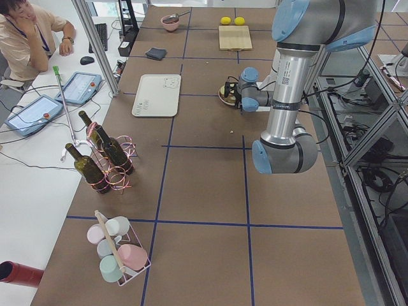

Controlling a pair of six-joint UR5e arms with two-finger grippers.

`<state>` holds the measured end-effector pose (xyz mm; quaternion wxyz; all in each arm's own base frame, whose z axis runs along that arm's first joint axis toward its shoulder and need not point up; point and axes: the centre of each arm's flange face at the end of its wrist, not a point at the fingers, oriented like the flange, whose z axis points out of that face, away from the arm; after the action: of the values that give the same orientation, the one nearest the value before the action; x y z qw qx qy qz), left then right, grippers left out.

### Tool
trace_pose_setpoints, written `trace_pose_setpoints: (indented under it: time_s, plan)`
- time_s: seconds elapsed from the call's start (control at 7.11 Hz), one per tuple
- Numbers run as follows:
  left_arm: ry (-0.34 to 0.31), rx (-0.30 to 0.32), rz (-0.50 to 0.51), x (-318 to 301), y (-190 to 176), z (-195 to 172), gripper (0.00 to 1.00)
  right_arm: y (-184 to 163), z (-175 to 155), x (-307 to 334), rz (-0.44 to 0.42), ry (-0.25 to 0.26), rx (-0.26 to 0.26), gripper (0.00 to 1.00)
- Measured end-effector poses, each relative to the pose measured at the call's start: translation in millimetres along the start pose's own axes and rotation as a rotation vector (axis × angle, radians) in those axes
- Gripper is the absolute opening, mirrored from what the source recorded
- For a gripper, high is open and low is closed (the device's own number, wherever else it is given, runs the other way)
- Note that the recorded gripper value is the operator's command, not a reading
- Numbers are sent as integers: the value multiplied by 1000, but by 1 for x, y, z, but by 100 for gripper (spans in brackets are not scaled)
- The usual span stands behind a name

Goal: Make sandwich and place on tray
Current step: 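Close the left gripper on the plate rim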

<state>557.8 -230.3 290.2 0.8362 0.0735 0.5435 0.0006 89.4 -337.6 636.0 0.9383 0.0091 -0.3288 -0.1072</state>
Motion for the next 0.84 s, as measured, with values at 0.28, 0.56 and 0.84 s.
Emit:
trace_pose_setpoints:
  time_s: [0.28,0.56,0.84]
  plan:
    - [5,-1,0,1,-1,-3,0,0,0,0,-1,1,0,100]
    - [29,0,-2,7,-6,-15,0,1,3,2,-1,0,-6,100]
    - [62,-6,-31,13,-51,-36,0,1,9,7,5,-3,-17,100]
